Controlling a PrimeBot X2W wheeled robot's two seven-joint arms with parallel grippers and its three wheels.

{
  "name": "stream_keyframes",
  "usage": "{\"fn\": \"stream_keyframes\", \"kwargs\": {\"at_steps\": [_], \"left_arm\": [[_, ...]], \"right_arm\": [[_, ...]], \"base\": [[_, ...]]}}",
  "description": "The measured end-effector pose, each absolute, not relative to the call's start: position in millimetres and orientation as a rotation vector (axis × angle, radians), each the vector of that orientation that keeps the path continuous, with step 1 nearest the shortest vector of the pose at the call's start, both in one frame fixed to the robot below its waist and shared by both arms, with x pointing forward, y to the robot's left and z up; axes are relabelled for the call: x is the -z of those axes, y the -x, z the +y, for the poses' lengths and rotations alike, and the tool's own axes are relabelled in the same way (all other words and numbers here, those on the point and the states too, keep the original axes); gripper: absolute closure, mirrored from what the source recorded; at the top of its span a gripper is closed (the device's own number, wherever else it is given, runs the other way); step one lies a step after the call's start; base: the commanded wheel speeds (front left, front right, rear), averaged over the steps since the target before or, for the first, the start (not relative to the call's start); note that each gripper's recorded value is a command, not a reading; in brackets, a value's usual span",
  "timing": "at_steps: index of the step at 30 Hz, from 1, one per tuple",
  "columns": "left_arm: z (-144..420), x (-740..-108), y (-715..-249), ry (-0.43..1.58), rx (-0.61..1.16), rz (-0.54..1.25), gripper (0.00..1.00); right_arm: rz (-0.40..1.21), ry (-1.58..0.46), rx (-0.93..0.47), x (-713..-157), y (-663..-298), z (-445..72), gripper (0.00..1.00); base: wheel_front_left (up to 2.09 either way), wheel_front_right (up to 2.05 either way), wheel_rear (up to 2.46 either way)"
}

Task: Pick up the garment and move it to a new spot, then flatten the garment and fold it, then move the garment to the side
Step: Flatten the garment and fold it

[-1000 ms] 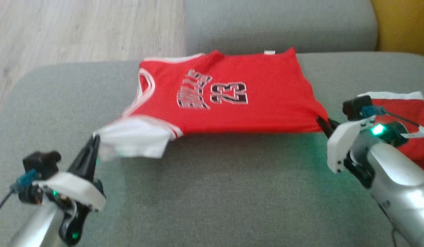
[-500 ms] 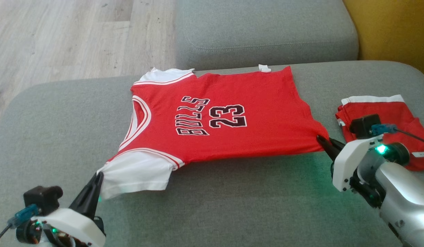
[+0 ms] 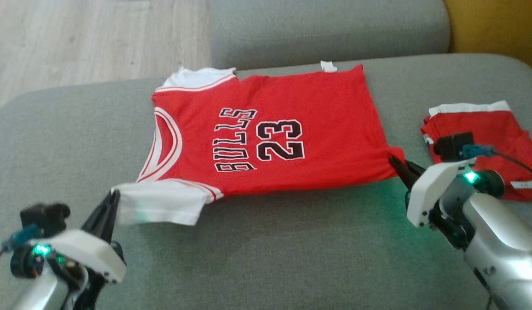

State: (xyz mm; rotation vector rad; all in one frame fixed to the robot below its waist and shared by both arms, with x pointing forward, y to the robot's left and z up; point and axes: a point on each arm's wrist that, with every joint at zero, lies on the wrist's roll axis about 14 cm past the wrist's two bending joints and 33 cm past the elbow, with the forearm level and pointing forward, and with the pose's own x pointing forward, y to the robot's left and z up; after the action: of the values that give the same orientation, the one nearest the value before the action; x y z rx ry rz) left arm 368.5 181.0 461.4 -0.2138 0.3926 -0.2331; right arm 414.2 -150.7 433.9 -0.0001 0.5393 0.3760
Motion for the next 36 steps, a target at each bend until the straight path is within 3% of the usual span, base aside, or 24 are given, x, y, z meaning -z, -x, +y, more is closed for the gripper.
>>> {"fn": "stream_keyframes", "kwargs": {"at_steps": [24,36], "left_arm": [[179.4,-424.5,-480.4,-0.104,0.344,0.656,1.0],[172.7,-416.1,-514.6,-0.224,0.37,0.662,1.0]], "right_arm": [[0.684,-0.005,-0.288,-407.3,-483.7,-147.5,1.0],[0.706,0.023,-0.28,-394.3,-497.1,-146.6,1.0]], "base": [[0.0,0.0,0.0],[0.0,0.0,0.0]]}}
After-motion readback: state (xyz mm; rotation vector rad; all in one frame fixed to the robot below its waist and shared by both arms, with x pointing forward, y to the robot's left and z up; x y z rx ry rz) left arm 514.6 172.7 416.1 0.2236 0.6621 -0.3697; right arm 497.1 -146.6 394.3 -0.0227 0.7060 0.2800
